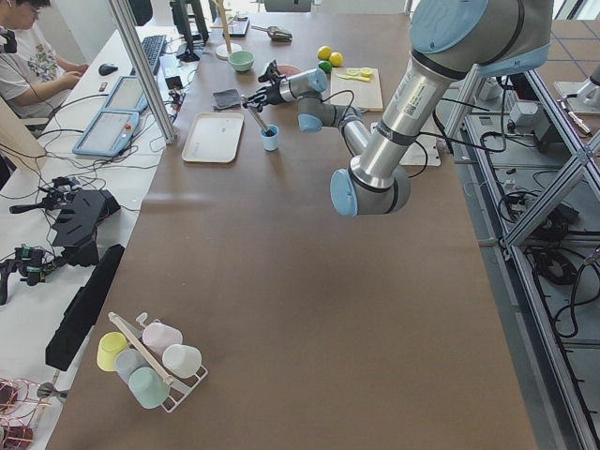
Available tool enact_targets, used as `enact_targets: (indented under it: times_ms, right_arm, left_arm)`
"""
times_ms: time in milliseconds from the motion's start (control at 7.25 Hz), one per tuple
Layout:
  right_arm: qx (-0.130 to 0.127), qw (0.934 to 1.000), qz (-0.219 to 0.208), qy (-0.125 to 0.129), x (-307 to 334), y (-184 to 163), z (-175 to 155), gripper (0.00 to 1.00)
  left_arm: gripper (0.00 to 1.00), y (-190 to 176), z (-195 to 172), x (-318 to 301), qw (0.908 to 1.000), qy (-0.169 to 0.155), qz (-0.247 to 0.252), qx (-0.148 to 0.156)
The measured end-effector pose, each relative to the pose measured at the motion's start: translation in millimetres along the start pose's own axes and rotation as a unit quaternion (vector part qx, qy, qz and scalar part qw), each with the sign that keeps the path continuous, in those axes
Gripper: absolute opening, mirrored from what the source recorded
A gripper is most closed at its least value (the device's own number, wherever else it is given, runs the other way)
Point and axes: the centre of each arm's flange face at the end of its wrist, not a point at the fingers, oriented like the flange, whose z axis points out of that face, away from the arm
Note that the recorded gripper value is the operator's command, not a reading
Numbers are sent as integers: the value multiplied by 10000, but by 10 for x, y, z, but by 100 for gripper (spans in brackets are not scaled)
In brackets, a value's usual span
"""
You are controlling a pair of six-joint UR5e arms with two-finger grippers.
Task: Mash ice and strawberries in cup
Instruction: 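Push the muddler down into the cup repeatedly with the left gripper, then lift the muddler out of the cup and carry it back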
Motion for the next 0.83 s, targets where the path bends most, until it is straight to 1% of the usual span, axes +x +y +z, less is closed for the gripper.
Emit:
enact_targets:
  times_ms: [276, 414, 552, 690, 828]
  right_arm:
    - [-7, 10000, 6, 3, 7, 11, 7, 99]
    - [-7, 10000, 8, 6, 9, 13, 8, 99]
    - [-8, 10000, 10, 7, 10, 13, 9, 99]
    - [-12, 10000, 11, 3, 12, 12, 12, 99]
    - [-14, 10000, 10, -2, 12, 10, 14, 99]
  left_arm:
    - [0, -66, -49, 36, 10000, 63, -34, 37]
    - [0, -277, -113, 33, 9998, 131, -80, 148]
    - [0, -603, -179, -49, 9993, 236, -134, 251]
    - [0, -933, -177, -229, 9990, 329, -165, 259]
    - [0, -1220, -101, -547, 9992, 337, -162, 163]
